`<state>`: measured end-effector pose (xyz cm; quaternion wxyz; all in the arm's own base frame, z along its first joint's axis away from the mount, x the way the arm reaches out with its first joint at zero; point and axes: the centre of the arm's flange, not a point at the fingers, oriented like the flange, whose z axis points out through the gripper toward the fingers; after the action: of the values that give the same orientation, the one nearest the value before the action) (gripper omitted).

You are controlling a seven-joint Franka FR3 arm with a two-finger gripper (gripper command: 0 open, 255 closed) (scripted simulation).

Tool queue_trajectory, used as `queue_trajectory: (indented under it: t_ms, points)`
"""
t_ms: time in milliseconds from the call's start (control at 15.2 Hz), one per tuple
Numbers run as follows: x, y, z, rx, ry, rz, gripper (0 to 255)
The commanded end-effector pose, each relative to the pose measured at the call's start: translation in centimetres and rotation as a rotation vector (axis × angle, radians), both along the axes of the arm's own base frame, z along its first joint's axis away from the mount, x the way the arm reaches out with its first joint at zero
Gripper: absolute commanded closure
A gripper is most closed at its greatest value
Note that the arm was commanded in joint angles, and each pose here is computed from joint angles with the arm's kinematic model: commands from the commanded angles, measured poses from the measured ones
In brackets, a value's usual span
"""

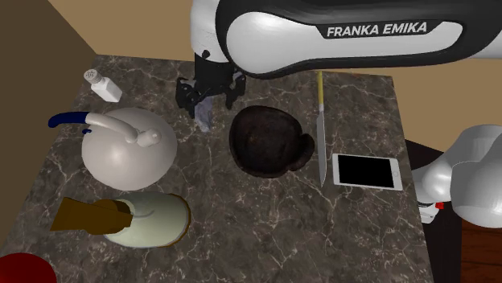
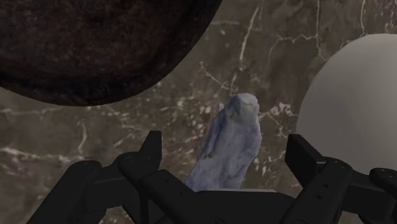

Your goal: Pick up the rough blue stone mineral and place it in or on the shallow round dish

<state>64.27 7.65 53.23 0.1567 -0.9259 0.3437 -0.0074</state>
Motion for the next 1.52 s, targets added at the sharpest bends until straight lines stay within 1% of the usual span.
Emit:
queue_trajectory:
  t_ms: [0, 264, 726, 792, 1386, 1452]
  points:
    - [0.2, 0.3, -0.9, 0.001, -0.001, -0.003, 0]
    - [0.4, 0.9, -2.7, 0.001, -0.001, -0.003, 0]
    - [0.4, 0.9, -2.7, 0.001, -0.001, -0.003, 0]
    - [0.4, 0.9, -2.7, 0.001, -0.001, -0.003, 255]
    - [0.4, 0.9, -2.7, 0.001, -0.001, -0.003, 255]
    - [0.4, 0.9, -2.2, 0.001, -0.001, -0.003, 255]
